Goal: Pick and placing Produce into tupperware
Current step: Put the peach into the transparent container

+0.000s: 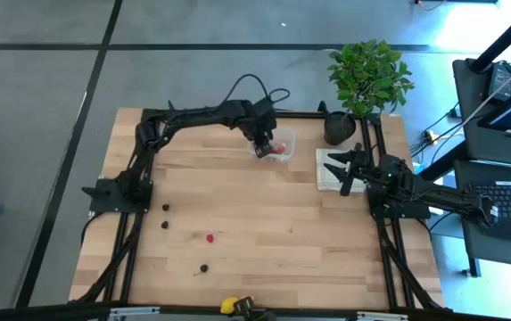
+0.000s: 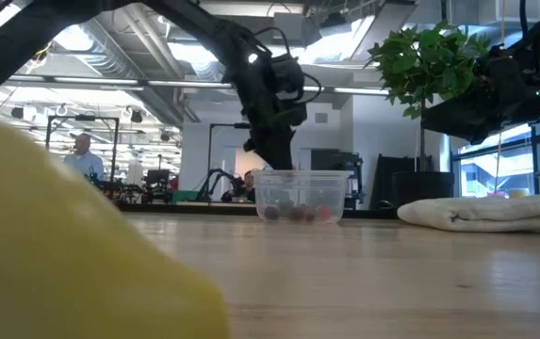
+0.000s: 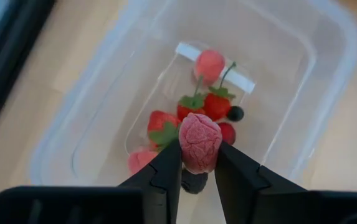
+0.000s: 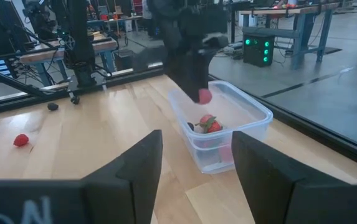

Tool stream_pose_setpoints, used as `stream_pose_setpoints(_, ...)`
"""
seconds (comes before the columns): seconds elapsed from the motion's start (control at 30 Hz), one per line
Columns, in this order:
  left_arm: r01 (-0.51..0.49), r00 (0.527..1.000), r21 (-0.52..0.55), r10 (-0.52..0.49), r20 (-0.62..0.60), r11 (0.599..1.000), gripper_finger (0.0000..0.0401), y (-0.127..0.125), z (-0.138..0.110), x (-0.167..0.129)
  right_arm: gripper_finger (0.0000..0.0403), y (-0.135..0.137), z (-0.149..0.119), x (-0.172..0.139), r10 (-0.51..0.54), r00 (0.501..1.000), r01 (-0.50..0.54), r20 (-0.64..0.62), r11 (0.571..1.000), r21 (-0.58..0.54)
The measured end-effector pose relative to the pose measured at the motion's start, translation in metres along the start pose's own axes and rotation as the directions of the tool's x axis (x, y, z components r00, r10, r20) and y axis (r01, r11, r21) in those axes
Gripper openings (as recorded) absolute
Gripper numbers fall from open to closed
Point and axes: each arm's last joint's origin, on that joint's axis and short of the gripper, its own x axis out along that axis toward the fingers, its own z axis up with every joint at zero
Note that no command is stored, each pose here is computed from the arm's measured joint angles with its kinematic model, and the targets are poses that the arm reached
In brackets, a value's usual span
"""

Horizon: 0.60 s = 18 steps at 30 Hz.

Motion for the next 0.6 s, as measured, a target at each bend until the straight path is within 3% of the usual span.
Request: stream_pose_setpoints(0.6, 0.001, 0.999, -0.002, -0.001, -0.033, 1.0, 0.0106, 0.0001, -0.0032, 0.0068, 0.0195, 0.0, -0.0001, 0.0, 0.0, 1.0, 0.0, -0.001, 1.0, 0.002)
